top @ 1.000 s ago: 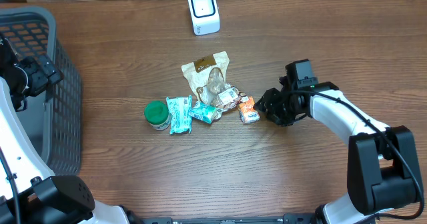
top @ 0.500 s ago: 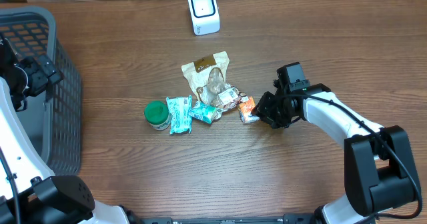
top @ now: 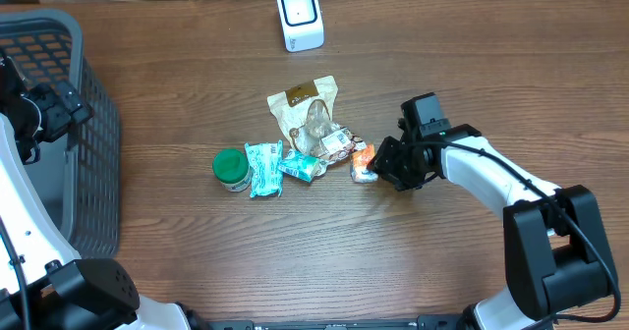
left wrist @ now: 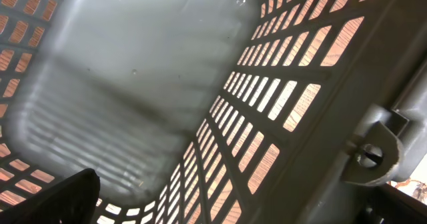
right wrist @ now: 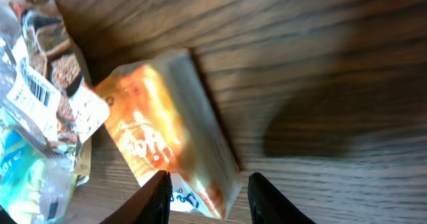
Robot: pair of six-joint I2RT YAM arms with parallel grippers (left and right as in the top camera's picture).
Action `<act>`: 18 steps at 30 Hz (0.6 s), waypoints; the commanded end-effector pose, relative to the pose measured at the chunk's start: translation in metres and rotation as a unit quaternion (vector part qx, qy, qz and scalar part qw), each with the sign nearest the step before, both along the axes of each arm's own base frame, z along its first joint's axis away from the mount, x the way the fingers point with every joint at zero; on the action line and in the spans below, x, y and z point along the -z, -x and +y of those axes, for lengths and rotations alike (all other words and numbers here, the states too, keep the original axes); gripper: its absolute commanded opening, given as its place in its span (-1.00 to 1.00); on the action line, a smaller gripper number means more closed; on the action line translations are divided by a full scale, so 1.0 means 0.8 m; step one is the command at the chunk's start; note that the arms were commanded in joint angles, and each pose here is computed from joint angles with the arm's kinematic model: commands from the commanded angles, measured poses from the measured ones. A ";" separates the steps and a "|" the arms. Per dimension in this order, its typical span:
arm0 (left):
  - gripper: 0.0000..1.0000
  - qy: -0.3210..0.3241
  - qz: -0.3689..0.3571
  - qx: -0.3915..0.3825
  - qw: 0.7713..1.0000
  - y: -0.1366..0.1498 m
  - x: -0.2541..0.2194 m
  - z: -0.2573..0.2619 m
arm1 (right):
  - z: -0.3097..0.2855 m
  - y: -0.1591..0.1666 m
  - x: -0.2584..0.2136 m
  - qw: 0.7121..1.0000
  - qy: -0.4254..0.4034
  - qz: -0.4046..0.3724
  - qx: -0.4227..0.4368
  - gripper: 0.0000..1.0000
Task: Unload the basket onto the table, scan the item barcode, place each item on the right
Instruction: 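Close the right gripper on the orange packet and lift it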
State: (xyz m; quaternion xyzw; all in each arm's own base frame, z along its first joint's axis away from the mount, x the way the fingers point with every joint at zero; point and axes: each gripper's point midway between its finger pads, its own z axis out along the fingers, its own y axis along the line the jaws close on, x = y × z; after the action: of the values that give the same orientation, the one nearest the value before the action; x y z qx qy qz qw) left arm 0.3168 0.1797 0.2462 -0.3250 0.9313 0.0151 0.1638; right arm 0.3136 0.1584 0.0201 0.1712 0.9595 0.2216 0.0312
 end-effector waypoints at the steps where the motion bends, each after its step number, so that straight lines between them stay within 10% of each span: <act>1: 1.00 -0.003 0.011 0.006 1.000 0.001 0.007 0.005 | 0.004 0.001 -0.002 1.000 0.010 -0.012 -0.007 -0.22; 13: 0.99 -0.003 0.011 0.006 1.000 0.001 0.007 0.005 | 0.003 0.008 0.025 1.000 0.019 0.021 0.002 -0.38; 18: 0.99 -0.003 0.011 0.006 1.000 0.001 0.007 0.005 | 0.003 0.007 0.025 1.000 0.019 0.020 0.002 -0.85</act>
State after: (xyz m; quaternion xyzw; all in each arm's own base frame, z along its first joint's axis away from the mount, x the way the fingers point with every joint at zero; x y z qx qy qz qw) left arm 0.3168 0.1798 0.2462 -0.3250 0.9313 0.0153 0.1638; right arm 0.3119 0.1657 0.0070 0.1697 0.9613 0.2160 0.0205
